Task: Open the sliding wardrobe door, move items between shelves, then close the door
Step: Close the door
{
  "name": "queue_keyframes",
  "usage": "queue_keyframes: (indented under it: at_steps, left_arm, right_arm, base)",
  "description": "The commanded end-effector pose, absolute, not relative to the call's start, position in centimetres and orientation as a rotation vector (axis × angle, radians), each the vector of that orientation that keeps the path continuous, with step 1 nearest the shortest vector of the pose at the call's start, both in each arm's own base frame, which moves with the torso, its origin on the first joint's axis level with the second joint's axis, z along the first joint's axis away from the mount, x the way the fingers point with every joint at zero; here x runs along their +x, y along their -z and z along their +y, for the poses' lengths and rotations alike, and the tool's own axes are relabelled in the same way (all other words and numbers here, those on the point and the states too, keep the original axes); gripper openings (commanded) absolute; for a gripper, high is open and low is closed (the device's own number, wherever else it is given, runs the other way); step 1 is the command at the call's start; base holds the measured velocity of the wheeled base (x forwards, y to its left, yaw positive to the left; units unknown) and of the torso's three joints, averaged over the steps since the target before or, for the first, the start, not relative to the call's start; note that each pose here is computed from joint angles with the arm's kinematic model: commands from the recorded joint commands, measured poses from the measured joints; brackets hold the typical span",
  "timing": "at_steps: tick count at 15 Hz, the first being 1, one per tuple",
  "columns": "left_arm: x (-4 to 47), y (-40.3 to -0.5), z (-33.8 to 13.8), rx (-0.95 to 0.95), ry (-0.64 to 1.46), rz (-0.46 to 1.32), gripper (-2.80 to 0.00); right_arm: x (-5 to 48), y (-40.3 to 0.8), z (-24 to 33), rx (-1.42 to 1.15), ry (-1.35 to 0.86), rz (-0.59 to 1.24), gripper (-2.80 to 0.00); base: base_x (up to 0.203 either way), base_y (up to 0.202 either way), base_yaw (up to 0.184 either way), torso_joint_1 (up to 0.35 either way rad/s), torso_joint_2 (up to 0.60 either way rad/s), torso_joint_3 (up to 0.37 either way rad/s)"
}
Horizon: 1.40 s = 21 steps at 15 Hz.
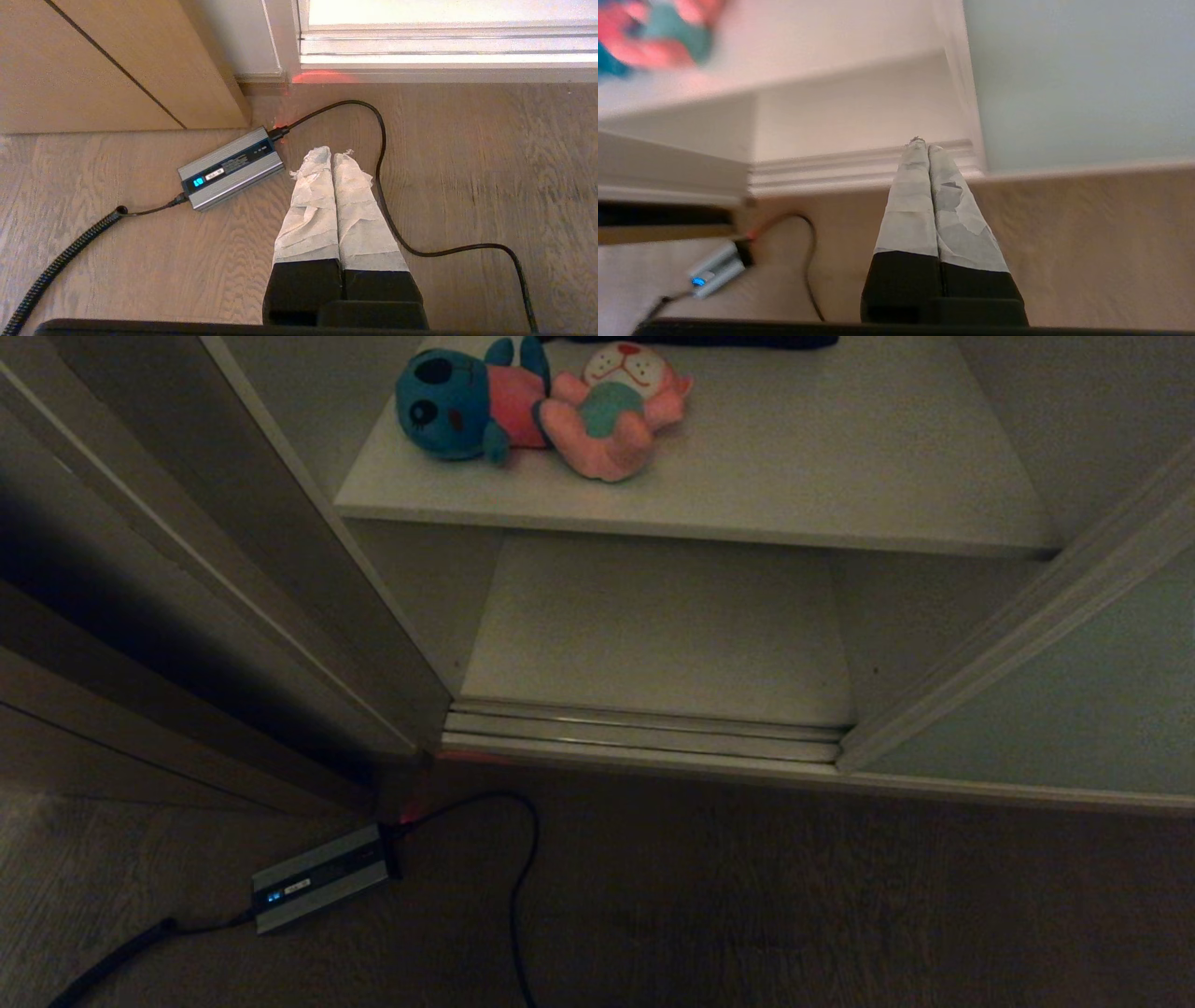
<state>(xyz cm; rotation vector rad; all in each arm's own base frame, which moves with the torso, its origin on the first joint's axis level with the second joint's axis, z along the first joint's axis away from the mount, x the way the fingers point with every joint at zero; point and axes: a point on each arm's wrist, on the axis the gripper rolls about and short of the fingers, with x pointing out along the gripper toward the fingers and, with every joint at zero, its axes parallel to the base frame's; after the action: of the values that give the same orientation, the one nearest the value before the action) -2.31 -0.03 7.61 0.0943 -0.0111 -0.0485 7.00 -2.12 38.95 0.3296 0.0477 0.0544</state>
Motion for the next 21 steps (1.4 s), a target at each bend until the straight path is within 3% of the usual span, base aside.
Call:
queue_keyframes:
  at_steps: [1, 12, 21]
  left_arm:
    - [-2.3, -7.6, 0.0, 0.095, 0.049, -0.010, -2.80]
    - [-2.3, -7.6, 0.0, 0.095, 0.049, -0.011, -2.80]
    - [-2.3, -7.6, 0.0, 0.095, 0.049, -0.010, -2.80]
  right_arm:
    - [10.1, -38.8, -3.8, 0.361, -0.055, 0.082, -2.80]
    - [16.5, -38.6, -7.1, 0.400, -0.052, 0.038, -2.80]
    - [15.7, -39.3, -5.1, 0.374, -0.153, 0.006, -2.80]
  base:
    - [0.000, 0.000, 0.000, 0.000, 0.00, 0.000]
    - [0.000, 0.000, 0.000, 0.000, 0.00, 0.000]
    - [0.000, 0.000, 0.000, 0.000, 0.00, 0.000]
